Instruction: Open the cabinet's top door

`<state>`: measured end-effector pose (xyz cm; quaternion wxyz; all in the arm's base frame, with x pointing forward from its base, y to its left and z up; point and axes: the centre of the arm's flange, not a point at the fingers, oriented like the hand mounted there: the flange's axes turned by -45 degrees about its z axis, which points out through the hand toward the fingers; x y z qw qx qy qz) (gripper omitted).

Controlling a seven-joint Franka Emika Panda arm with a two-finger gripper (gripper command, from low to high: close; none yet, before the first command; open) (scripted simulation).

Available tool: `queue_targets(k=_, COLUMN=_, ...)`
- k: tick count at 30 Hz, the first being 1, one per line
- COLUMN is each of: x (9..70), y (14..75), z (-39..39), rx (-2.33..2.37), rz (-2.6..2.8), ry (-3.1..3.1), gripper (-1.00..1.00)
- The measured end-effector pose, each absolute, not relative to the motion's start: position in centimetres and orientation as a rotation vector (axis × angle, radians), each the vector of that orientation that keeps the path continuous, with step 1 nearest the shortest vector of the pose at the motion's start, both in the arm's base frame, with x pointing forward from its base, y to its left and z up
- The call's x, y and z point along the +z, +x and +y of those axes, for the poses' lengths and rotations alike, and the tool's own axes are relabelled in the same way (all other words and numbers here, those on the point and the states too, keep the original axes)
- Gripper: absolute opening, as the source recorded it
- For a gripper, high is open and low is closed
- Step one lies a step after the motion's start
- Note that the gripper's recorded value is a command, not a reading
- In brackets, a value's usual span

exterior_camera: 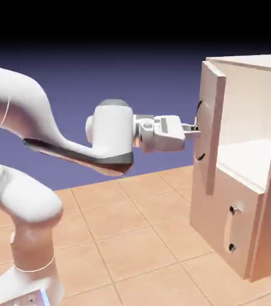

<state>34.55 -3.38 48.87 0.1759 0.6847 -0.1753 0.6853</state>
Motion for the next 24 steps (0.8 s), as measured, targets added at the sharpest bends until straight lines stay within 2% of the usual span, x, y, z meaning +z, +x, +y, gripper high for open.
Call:
queue_targets(k=12, x=48.9, y=31.3, z=3.4, rx=1.786, rz=-0.706, ry=1.775, gripper=-1.0)
queue_targets(k=24, x=49.1, y=31.5, z=2.7, rx=1.811, rz=-0.694, ry=1.785, gripper=-1.0)
